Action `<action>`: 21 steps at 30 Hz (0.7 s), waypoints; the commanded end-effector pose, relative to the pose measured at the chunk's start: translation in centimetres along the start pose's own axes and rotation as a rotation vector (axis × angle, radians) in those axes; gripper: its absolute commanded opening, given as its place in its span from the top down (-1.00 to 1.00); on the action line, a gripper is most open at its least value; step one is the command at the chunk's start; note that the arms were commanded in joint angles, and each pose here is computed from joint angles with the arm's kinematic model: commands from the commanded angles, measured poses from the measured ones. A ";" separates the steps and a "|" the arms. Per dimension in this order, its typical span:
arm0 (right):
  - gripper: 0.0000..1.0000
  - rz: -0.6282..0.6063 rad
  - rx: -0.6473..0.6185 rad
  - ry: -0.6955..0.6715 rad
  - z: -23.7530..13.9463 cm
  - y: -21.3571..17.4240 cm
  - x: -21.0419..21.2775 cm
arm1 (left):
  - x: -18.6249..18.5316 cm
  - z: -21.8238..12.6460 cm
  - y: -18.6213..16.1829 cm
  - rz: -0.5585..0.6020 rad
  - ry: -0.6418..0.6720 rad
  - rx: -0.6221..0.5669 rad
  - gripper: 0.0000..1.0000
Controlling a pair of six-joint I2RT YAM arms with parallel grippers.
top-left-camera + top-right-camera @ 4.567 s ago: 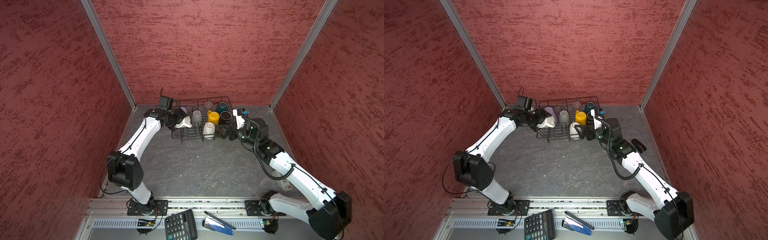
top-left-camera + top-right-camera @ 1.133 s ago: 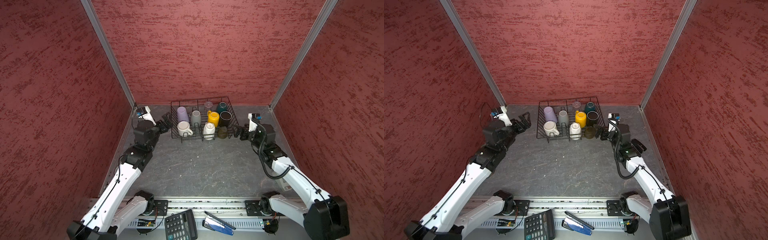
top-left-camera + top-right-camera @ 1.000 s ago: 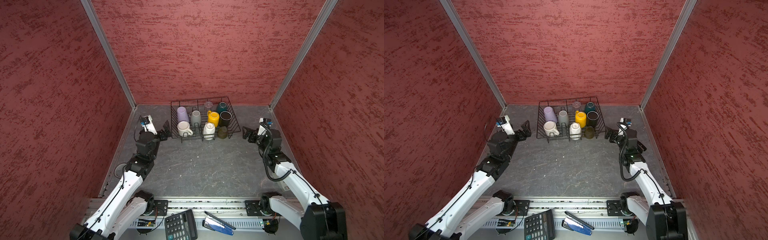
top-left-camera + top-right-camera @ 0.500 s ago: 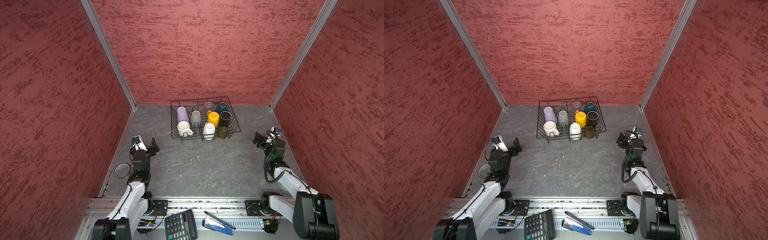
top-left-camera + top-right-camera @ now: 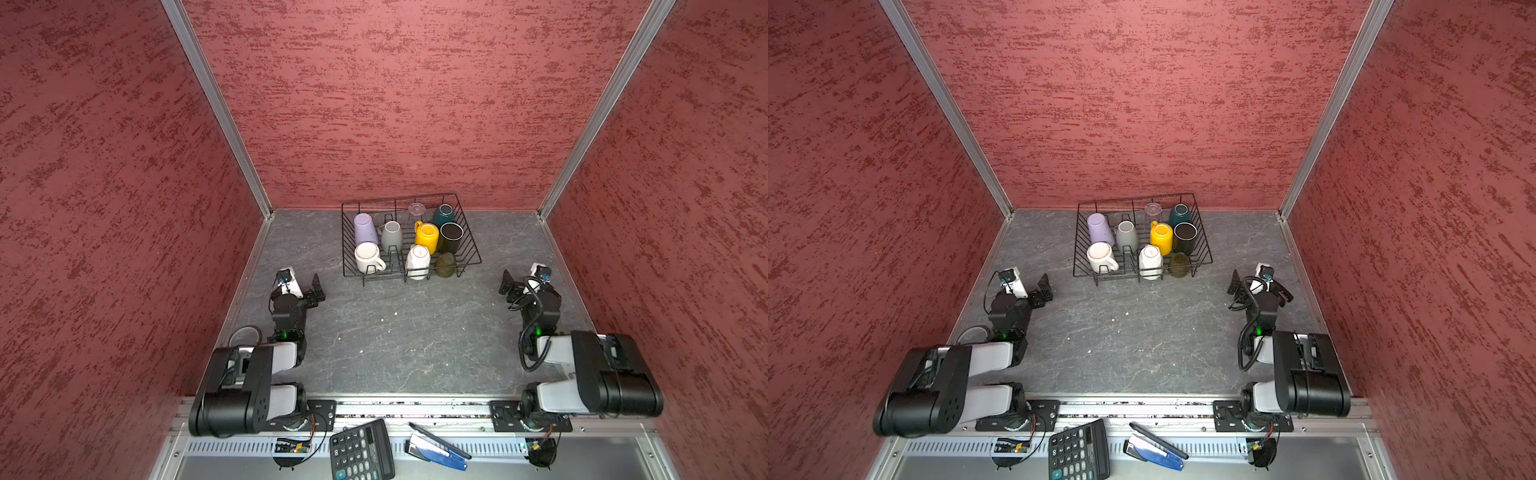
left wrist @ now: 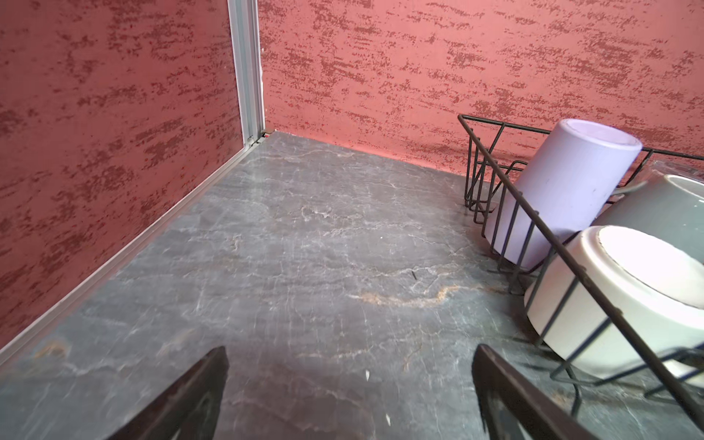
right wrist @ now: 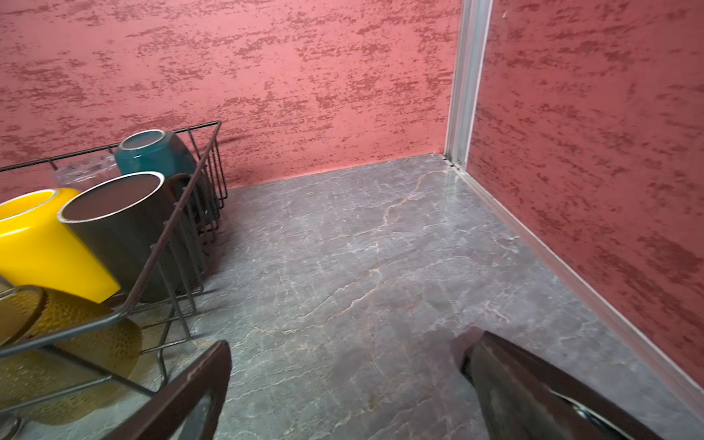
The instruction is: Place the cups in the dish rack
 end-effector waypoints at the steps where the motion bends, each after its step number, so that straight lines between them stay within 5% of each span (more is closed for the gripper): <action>1: -0.98 -0.033 -0.128 0.095 -0.7 1.5 1.3 | -0.8 0.7 1.8 0.031 -0.038 -0.119 -0.99; 8: -0.98 -0.027 -0.095 0.065 0.3 1.3 0.9 | -0.6 2.7 1.1 0.032 0.003 -0.040 -0.99; 21: -0.98 -0.087 -0.046 0.209 0.8 0.7 3.0 | -1.2 4.2 1.0 0.064 0.013 0.041 -0.99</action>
Point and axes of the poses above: each gripper's point midway between its finger pads, its own z axis out along the fingers, its own x axis along the line the jaws close on, y = z × x, the point moved 3 cm from there along -z, back along the fingers, and after that the axes turned 4 degrees about z, right-handed, at the moved point
